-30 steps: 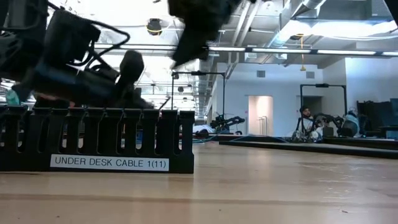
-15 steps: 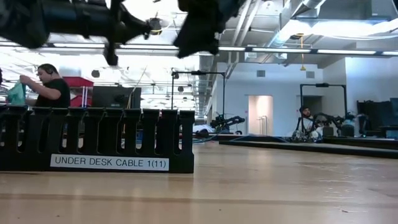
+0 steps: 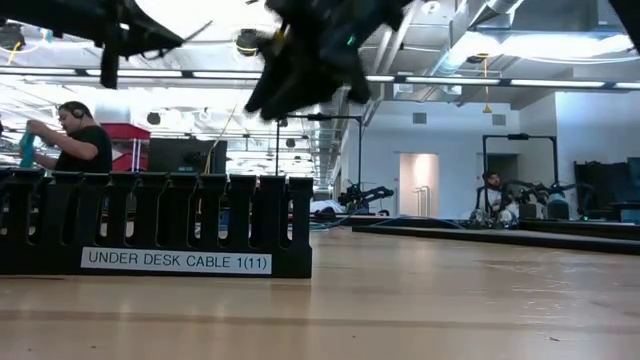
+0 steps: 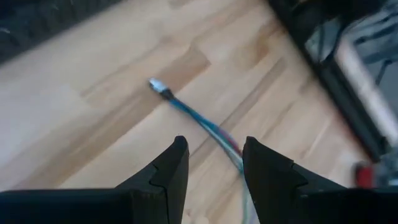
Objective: Ziptie cables
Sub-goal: Wrap the cable wires with the black zip tie
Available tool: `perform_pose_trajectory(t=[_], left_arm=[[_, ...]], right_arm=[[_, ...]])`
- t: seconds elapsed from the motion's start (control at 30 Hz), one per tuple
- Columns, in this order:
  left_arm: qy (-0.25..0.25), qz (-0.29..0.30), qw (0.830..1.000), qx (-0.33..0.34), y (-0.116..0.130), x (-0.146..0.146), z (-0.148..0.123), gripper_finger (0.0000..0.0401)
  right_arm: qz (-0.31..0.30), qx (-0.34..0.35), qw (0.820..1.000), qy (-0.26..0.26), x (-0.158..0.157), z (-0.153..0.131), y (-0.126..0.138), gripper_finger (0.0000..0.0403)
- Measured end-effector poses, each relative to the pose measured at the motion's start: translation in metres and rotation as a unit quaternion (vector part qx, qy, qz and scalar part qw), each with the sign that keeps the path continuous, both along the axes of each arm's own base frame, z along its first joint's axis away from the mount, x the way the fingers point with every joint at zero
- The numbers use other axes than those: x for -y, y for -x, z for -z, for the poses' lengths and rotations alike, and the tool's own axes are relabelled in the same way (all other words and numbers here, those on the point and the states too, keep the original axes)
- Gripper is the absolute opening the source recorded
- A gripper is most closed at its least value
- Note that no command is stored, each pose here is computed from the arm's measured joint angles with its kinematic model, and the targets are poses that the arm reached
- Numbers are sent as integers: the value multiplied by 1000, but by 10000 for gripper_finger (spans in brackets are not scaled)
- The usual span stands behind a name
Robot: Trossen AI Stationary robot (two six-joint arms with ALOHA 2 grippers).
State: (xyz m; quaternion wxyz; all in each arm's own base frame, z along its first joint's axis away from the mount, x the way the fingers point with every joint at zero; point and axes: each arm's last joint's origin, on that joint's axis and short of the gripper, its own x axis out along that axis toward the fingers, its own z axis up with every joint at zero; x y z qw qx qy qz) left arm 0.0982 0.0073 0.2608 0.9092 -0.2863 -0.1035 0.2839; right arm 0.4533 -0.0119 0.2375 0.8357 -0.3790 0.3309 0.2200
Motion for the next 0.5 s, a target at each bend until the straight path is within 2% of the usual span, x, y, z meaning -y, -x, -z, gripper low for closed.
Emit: perform_pose_trajectory(t=[0.1,0.2,0.27,0.43,0.5], left_arm=[[1,-1,1000,16,6,-1,-2,0],[1,-1,1000,17,7,-1,-2,0],[1,-1,1000,15,7,-1,-2,0],[7,-1,1000,20,6,-1,-2,0],[7,-2,1000,22,6,-1,-3,0]], right_arm=[[44,-34,998,-32,4,20,-18,141],[86,-50,993,-64,2,27,-41,141],[139,-51,984,-103,2,27,-59,141],[273,-104,936,-196,5,40,-81,141],[314,-104,916,-229,6,42,-87,141]])
